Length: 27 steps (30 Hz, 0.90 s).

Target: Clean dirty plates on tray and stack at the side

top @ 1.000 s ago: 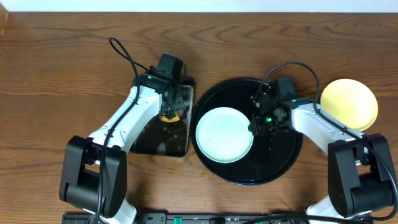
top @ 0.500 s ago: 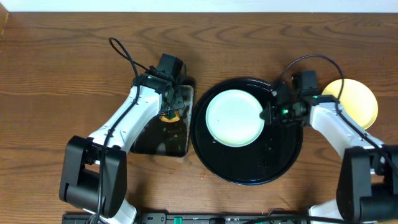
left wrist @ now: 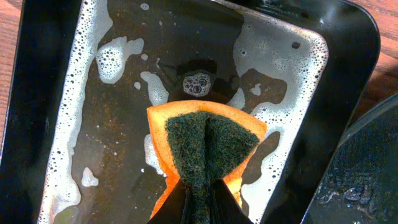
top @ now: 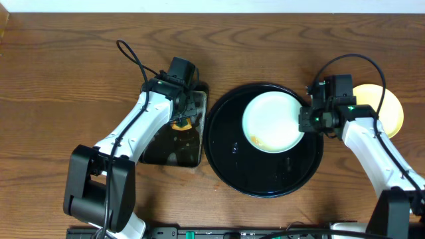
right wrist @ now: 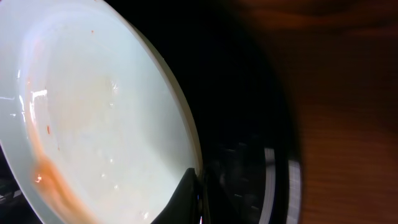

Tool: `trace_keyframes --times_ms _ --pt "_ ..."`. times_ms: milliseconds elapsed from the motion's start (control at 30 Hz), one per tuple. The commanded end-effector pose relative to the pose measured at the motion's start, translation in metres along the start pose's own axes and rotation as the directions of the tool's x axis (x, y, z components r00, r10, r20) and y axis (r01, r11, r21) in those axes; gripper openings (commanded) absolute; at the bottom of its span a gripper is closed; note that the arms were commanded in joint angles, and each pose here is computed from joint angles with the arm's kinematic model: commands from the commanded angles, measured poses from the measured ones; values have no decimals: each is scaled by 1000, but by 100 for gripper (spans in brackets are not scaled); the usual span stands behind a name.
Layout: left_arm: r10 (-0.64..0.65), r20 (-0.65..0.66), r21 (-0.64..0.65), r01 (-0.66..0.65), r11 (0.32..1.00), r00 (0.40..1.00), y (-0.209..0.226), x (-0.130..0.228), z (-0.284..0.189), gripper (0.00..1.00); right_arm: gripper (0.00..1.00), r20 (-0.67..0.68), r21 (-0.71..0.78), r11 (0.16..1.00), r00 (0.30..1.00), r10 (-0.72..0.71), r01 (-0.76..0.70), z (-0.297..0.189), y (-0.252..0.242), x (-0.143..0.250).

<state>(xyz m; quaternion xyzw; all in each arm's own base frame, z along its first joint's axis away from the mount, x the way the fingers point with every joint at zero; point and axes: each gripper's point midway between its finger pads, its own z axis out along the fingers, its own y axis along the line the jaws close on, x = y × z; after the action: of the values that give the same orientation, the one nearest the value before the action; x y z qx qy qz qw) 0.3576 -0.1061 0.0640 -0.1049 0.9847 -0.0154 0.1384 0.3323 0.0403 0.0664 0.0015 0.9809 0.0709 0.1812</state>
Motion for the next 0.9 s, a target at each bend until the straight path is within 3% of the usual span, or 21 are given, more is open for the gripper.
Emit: trace_keyframes --times_ms 0,233,333,500,700,867 --pt "14 8 -10 -14 1000 1000 3 0 -2 10 1 74 109 994 997 -22 14 -23 -17 -18" --pt "14 8 -10 -14 1000 1000 3 0 -2 10 1 -39 -7 998 997 -61 61 -26 6 10" --pt "14 8 -10 -14 1000 1000 3 0 -1 10 1 -37 -29 998 997 -62 61 -26 9 10" --pt "14 8 -10 -14 1000 1000 3 0 -2 10 1 19 -185 978 995 -93 95 -29 37 -1" --pt "14 7 -11 -14 1000 1000 3 0 -2 10 1 51 -207 974 995 -84 92 -30 42 -9" --pt "14 7 -11 -14 1000 1000 3 0 -2 10 1 -28 -206 979 1000 6 -12 -25 40 4"
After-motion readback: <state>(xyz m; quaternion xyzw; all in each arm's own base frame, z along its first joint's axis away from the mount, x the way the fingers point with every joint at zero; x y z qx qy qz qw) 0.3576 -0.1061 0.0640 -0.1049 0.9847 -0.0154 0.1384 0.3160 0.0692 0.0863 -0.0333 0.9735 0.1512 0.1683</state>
